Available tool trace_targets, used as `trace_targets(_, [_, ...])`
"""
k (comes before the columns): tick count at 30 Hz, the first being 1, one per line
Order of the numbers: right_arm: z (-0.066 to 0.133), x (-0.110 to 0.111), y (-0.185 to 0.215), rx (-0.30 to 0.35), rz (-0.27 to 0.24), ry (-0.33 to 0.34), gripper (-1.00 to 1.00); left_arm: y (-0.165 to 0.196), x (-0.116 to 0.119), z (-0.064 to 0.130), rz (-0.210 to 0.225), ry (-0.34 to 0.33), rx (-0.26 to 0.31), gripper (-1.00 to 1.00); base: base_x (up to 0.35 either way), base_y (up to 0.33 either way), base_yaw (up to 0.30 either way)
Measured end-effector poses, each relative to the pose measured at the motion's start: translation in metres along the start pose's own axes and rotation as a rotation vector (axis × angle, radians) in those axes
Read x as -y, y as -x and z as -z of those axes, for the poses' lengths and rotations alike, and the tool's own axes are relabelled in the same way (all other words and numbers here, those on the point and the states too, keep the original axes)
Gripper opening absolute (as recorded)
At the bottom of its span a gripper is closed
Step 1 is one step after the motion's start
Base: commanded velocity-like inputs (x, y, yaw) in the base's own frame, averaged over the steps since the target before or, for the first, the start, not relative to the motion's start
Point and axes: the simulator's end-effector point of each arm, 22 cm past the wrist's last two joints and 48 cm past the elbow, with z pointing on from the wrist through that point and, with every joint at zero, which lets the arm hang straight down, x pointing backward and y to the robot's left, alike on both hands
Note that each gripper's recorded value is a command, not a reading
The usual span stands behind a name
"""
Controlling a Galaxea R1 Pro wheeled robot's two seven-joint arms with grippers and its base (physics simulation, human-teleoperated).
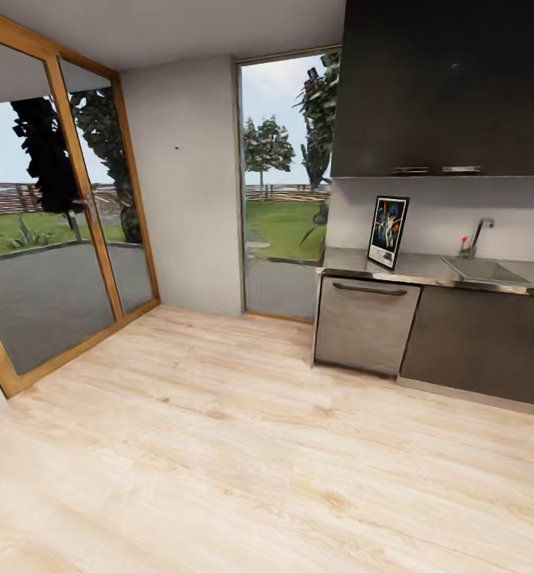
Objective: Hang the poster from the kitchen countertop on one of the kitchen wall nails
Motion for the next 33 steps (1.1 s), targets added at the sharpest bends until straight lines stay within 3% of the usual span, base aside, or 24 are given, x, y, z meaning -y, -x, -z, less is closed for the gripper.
trace_targets(2, [0.0, -0.009, 0.017, 0.033, 0.002, 0.013, 1.0, -0.001, 0.008, 0.0, 0.004, -0.01, 0.009, 1.0, 0.0, 0.0, 0.0])
trace_targets(8, [0.003, -0.008, 0.061, 0.12, 0.004, 0.012, 1.0, -0.004, 0.032, 0.001, 0.004, -0.04, 0.022, 1.0, 0.0, 0.0, 0.0])
trace_targets(12, [0.004, -0.008, 0.071, 0.147, 0.004, 0.012, 1.0, 0.002, 0.032, 0.001, 0.005, -0.04, 0.035, 1.0, 0.0, 0.0, 0.0])
trace_targets(23, [0.003, -0.007, 0.064, 0.133, 0.004, 0.011, 1.0, 0.0, 0.031, 0.001, 0.003, -0.039, 0.03, 1.0, 0.0, 0.0, 0.0])
trace_targets(30, [0.007, 0.013, 0.099, 0.177, -0.011, -0.016, 1.0, 0.011, 0.002, 0.001, -0.004, -0.002, 0.051, 1.0, 0.0, 0.0, 0.0])
trace_targets(31, [0.02, 0.017, 0.161, 0.299, -0.016, -0.021, 1.0, 0.042, -0.017, 0.003, -0.006, 0.023, 0.117, 1.0, 0.0, 0.0, 0.0])
trace_targets(32, [0.061, 0.017, 0.27, 0.518, -0.015, -0.021, 1.0, 0.108, -0.019, 0.016, -0.008, 0.025, 0.257, 1.0, 0.0, 0.0, 0.0])
trace_targets(33, [0.13, 0.017, 0.368, 0.765, -0.012, -0.022, 1.0, 0.194, -0.019, 0.047, -0.011, 0.027, 0.45, 1.0, 0.0, 0.0, 0.0])
